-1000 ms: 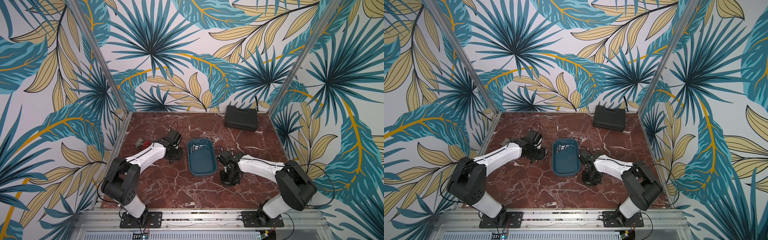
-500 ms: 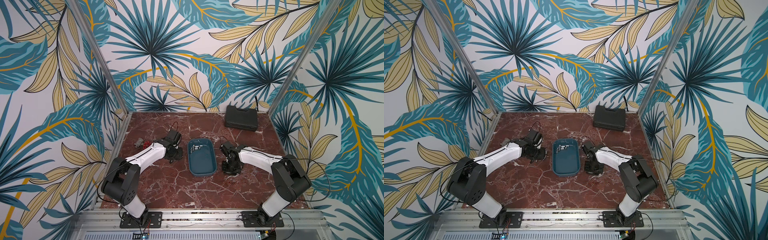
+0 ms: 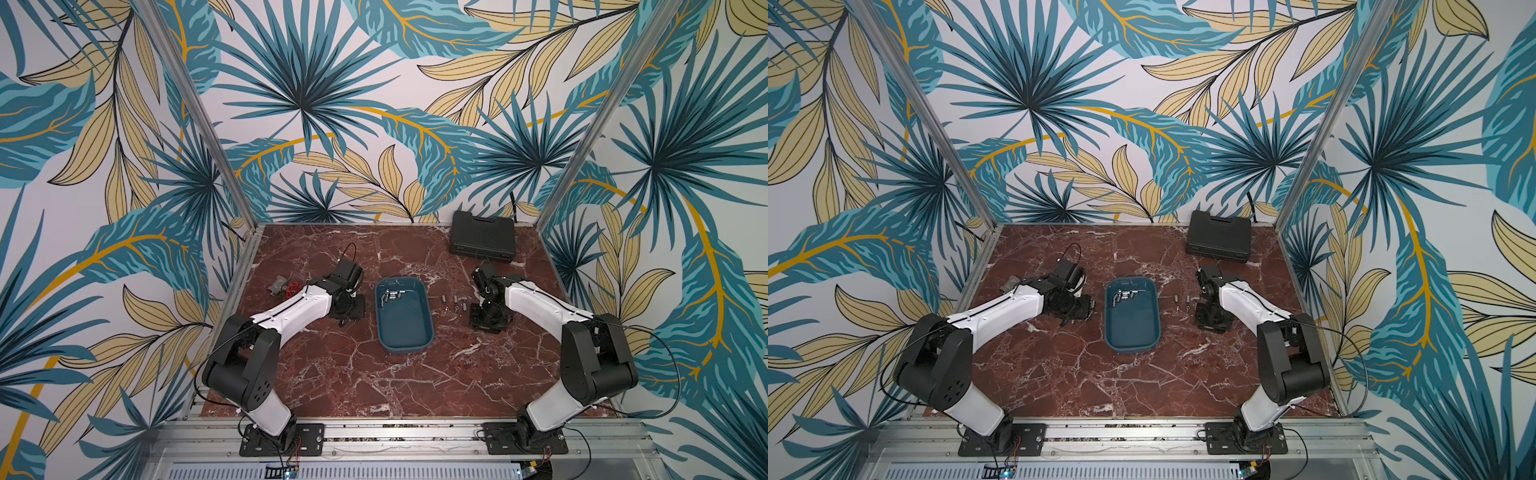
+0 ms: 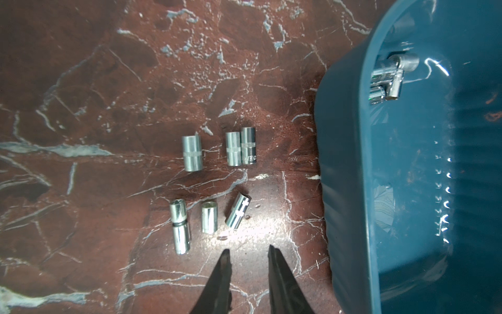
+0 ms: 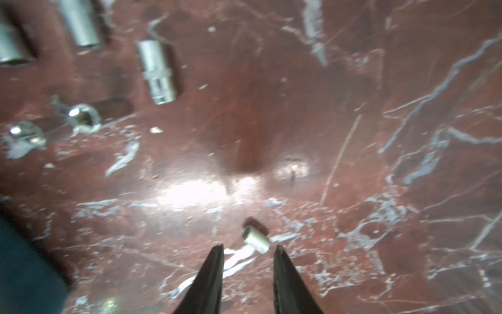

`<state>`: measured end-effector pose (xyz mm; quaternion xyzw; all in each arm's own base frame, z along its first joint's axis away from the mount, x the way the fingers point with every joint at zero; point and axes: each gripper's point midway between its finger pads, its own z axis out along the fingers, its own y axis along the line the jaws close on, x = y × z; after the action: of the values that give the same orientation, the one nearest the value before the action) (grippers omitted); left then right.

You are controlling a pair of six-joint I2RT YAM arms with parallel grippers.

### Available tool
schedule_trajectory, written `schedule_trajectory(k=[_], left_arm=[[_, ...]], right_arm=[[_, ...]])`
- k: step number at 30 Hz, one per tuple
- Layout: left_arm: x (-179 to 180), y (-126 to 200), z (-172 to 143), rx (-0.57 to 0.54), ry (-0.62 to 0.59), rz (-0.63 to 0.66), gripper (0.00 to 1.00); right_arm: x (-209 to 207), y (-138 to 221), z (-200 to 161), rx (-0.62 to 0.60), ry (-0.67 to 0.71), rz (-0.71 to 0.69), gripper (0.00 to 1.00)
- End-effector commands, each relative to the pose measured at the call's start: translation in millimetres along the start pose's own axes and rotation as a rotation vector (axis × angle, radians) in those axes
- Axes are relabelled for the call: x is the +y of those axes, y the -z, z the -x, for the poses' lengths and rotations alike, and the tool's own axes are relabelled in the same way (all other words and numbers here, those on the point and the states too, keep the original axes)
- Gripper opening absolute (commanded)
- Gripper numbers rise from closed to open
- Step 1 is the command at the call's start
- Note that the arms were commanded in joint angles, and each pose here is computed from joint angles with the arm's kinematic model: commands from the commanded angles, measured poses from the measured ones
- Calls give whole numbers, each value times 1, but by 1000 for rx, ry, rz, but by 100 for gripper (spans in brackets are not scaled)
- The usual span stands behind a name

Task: Take out the socket from the storage box
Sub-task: Move the socket head to the center of the board.

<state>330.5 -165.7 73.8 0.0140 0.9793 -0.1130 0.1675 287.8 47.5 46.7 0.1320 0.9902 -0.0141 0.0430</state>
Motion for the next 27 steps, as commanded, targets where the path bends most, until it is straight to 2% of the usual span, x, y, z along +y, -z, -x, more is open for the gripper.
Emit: schedule_trajectory(k=[1, 6, 17, 21, 27], left_arm=[[-3, 1, 0, -11, -2, -13, 28], [-2, 2, 1, -13, -2, -11, 28], [-3, 2, 1, -13, -2, -12, 28], [-2, 3, 1, -14, -2, -7, 28], [-2, 3, 1, -15, 0, -8, 28]], right_arm=[[-8, -14, -5, 44, 12, 1, 35], [-11, -19, 0, 53, 25, 14, 36], [-39, -44, 9, 86, -11, -66, 34], [-38, -47, 12, 86, -19, -52, 31], [-35, -46, 9, 89, -28, -28, 20]])
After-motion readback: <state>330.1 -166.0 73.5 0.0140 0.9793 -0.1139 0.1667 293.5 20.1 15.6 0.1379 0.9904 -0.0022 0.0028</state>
